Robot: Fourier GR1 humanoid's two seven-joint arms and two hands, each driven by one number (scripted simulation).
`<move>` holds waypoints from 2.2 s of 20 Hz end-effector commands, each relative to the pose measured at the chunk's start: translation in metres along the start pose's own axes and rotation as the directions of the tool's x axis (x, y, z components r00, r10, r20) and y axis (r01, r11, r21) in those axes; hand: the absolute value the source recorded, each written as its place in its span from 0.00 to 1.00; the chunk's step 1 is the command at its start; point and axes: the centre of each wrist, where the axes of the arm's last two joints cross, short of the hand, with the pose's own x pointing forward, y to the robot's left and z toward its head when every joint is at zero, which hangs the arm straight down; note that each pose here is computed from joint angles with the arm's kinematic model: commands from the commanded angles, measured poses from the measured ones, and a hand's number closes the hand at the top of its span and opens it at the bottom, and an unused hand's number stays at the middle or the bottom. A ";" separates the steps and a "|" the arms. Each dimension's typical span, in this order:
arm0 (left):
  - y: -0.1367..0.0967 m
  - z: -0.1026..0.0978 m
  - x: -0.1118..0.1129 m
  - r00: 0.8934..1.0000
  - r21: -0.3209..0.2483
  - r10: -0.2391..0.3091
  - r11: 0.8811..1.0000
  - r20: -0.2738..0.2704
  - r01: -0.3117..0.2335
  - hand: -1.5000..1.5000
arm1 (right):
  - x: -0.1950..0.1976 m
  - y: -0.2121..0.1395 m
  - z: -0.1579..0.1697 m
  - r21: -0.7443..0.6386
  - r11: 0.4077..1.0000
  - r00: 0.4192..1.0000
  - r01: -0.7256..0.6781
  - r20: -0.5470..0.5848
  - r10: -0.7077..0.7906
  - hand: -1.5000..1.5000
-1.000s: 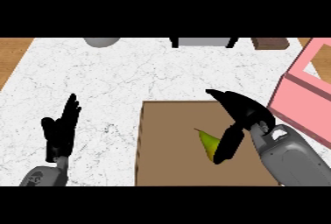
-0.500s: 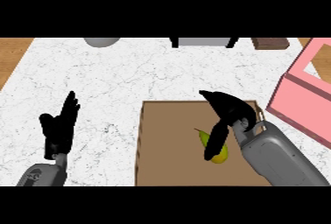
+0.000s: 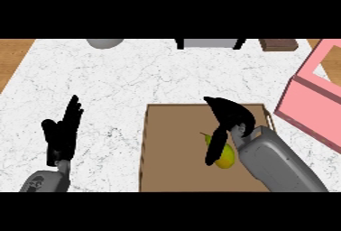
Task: Pick the pear from the tray and place it in the cardboard box
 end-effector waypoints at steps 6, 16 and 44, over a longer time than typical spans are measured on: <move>0.001 0.002 -0.005 1.000 -0.003 0.005 1.000 -0.013 -0.005 0.50 | -0.009 0.000 -0.005 0.038 0.995 0.982 -0.094 -0.161 0.099 0.00; 0.013 0.006 -0.017 1.000 -0.019 0.000 1.000 -0.010 -0.001 0.50 | 0.003 0.030 -0.021 0.067 0.991 0.978 -0.112 -0.167 0.122 0.00; 0.019 -0.005 -0.013 1.000 0.004 0.002 1.000 -0.008 -0.002 0.50 | -0.032 0.047 -0.069 -0.064 0.986 0.988 -0.156 -0.029 0.154 1.00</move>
